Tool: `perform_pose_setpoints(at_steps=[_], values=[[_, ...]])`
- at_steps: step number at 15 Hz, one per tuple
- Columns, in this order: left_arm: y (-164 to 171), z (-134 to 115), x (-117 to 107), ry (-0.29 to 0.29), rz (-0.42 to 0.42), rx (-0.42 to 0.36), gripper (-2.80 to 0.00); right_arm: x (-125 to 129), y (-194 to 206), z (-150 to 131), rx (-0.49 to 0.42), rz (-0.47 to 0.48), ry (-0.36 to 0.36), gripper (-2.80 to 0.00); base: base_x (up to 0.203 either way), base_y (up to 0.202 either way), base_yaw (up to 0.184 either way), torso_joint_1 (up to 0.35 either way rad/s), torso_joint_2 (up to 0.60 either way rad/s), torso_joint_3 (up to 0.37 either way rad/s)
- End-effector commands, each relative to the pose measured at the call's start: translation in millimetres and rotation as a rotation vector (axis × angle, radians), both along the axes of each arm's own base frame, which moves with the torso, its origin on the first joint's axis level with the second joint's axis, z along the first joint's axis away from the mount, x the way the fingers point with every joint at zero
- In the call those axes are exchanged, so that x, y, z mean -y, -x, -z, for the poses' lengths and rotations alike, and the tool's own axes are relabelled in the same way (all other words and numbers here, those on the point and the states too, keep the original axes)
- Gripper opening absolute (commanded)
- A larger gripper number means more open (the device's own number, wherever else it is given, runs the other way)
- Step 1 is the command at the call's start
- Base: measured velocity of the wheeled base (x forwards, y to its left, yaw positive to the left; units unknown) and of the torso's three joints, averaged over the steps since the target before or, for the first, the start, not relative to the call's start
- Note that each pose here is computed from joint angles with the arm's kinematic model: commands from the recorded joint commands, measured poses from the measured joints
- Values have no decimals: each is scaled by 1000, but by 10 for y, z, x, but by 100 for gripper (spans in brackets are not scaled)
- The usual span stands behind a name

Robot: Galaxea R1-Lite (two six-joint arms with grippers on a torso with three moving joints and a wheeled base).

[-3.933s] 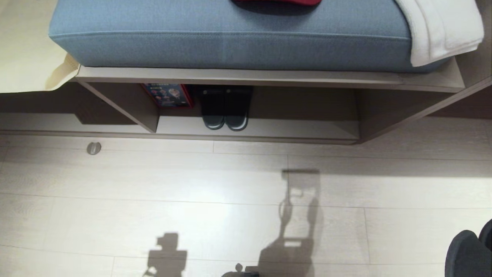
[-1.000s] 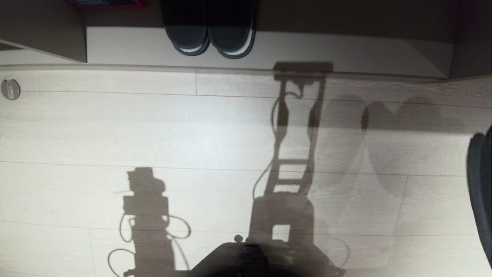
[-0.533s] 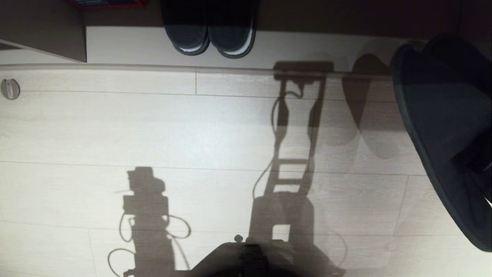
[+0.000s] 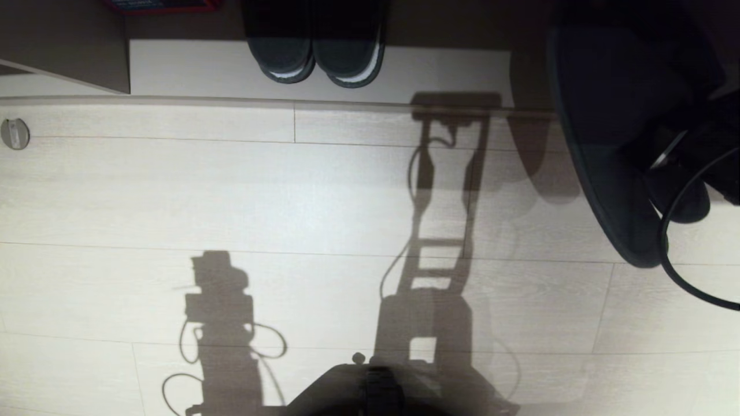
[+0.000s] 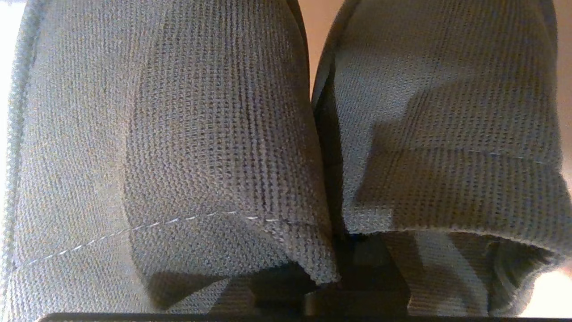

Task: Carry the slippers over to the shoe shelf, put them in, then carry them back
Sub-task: Place the slippers into the shoe cabinet

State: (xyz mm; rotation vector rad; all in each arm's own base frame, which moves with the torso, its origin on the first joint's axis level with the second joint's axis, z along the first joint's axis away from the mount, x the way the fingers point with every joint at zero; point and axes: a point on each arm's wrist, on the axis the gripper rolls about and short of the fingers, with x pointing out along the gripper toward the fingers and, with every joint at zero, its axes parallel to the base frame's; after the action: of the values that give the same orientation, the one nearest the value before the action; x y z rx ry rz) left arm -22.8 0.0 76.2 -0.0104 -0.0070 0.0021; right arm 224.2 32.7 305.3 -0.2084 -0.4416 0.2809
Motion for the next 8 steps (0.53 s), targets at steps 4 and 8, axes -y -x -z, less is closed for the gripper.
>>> perform_pose_setpoints(at_steps=[4, 8], values=[[1, 0, 0, 0, -1, 2, -280, -54, -450, -261, 89, 1, -10, -280, 0, 0, 0, 0, 0, 0], [1, 0, 0, 0, -1, 2, -280, -78, -767, -410, 153, 46, -45, -280, 0, 0, 0, 0, 0, 0]])
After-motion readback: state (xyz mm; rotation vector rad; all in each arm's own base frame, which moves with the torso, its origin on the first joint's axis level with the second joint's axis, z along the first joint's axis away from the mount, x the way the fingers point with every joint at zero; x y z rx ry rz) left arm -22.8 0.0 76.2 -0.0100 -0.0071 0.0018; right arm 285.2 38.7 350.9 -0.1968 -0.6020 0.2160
